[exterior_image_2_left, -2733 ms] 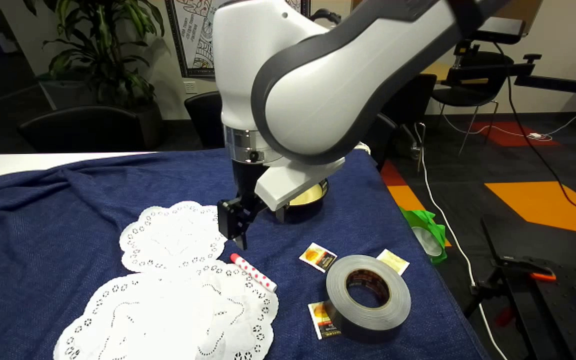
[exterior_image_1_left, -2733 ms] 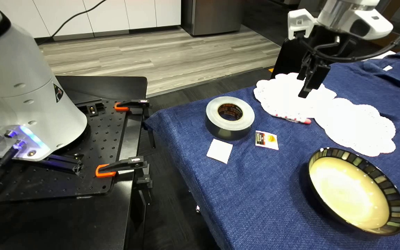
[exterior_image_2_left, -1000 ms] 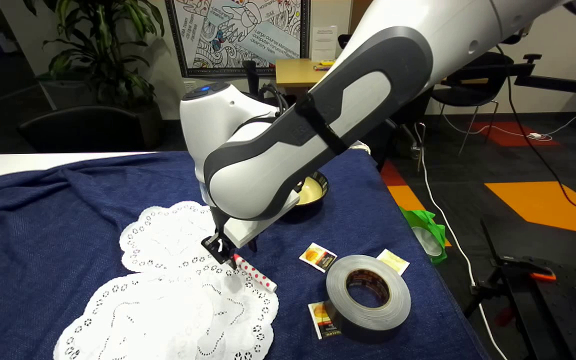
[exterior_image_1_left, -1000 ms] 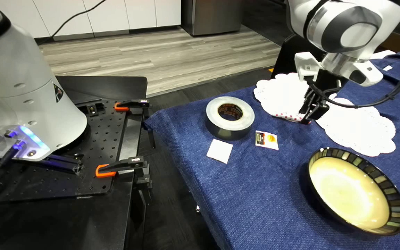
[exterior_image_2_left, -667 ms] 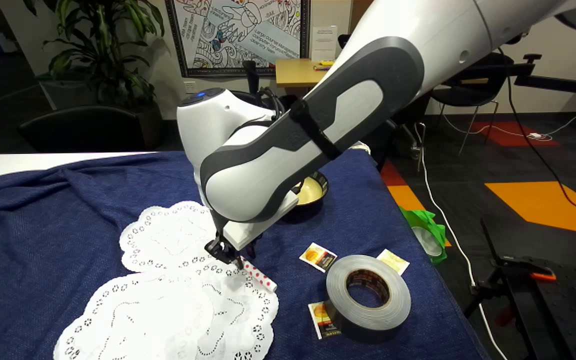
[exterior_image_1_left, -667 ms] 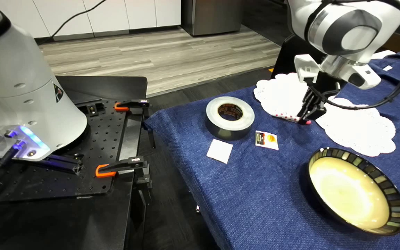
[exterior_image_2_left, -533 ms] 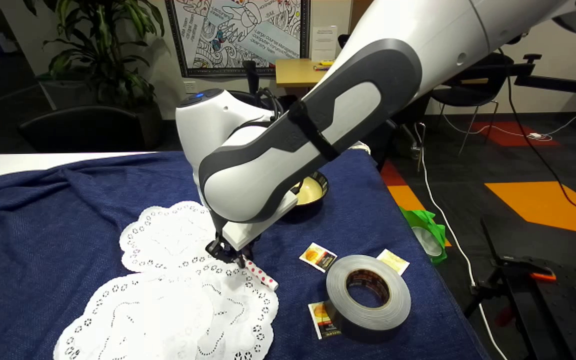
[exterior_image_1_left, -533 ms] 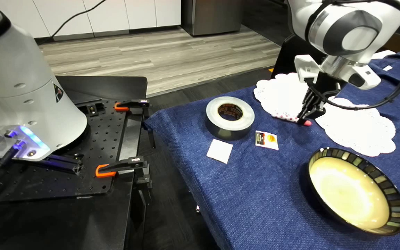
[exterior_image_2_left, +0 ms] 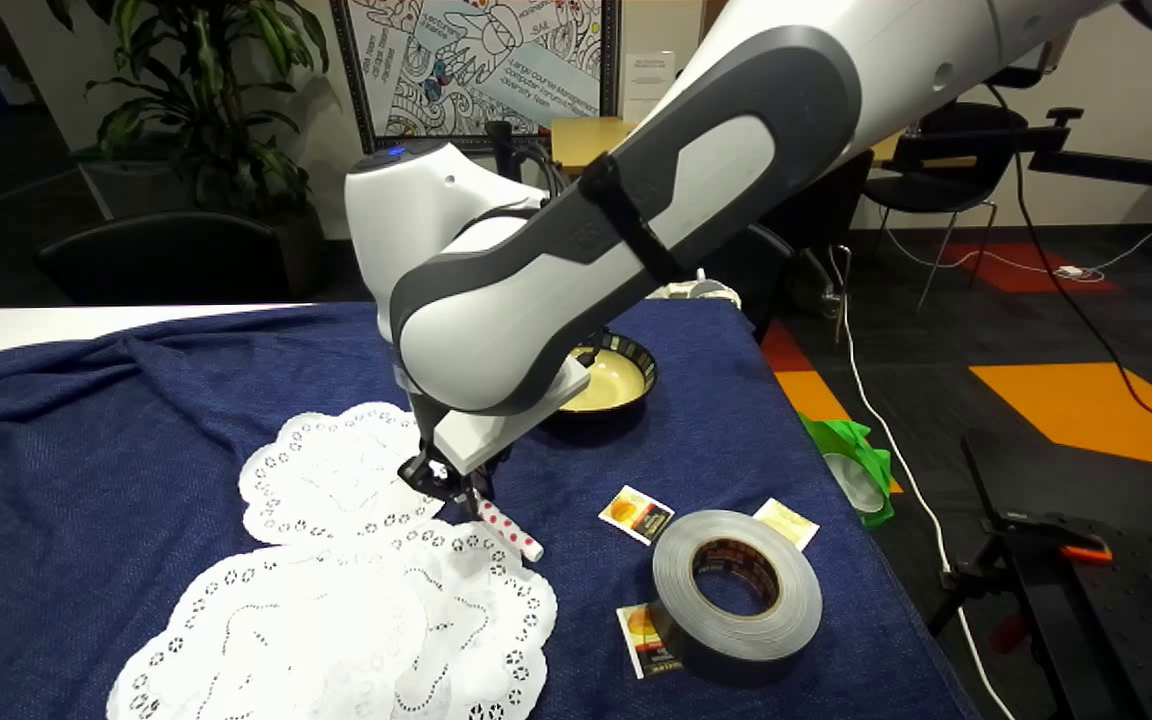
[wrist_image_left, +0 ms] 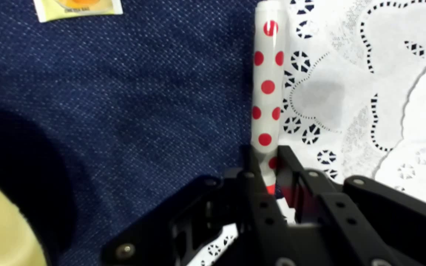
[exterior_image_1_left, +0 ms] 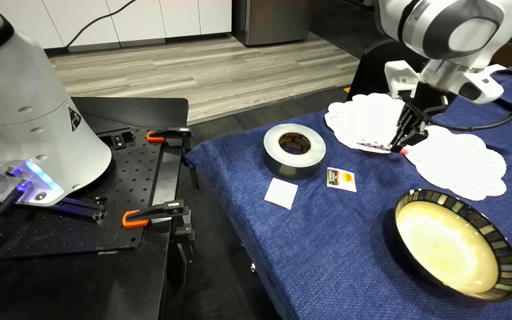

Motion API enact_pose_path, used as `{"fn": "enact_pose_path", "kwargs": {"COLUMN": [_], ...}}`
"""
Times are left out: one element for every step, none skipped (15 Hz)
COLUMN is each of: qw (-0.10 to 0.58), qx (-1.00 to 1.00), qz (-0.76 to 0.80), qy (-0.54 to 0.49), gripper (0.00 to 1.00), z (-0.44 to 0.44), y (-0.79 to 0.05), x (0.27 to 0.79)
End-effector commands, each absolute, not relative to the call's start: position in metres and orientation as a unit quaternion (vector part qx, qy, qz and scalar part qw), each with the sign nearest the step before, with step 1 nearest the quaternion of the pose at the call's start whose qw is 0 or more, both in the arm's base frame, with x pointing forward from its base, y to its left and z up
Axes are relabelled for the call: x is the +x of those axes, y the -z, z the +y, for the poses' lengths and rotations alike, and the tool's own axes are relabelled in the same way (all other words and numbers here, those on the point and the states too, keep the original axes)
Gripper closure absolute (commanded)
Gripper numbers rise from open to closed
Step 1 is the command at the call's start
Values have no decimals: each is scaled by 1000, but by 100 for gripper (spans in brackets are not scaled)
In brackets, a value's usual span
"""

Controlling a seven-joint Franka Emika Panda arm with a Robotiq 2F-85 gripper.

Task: Put the marker in the bowl

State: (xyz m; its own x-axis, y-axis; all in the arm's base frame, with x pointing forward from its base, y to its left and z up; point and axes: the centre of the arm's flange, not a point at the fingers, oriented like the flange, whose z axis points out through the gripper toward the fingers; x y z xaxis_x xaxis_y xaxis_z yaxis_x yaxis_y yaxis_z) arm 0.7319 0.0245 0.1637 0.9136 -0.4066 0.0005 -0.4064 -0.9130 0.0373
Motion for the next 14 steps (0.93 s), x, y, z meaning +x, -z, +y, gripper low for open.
{"fn": "enact_pose_path", "kwargs": {"qw": [12, 12, 13, 14, 14, 15, 17, 18, 18, 20, 22, 25, 26, 27], "qx": [973, 972, 970, 967, 964, 960, 956, 952, 947, 945, 942, 939, 937, 935], "qz": [-228, -234, -241, -251, -260, -274, -288, -298, -311, -317, -323, -328, -333, -339], "qy": [-20, -26, -33, -38, -44, -51, -59, -68, -76, -84, -89, -95, -99, -104], "gripper": [95, 95, 95, 95, 95, 95, 95, 95, 95, 95, 95, 95, 95, 95], "z": [14, 9, 1, -6, -15, -26, -37, -50, -62, -75, -86, -99, -108, -120], "y": [-218, -231, -242, -253, -264, -273, -282, -292, -300, -308, -313, -317, -320, -321], "x": [701, 698, 696, 695, 694, 694, 694, 694, 695, 696, 698, 701, 703, 707]}}
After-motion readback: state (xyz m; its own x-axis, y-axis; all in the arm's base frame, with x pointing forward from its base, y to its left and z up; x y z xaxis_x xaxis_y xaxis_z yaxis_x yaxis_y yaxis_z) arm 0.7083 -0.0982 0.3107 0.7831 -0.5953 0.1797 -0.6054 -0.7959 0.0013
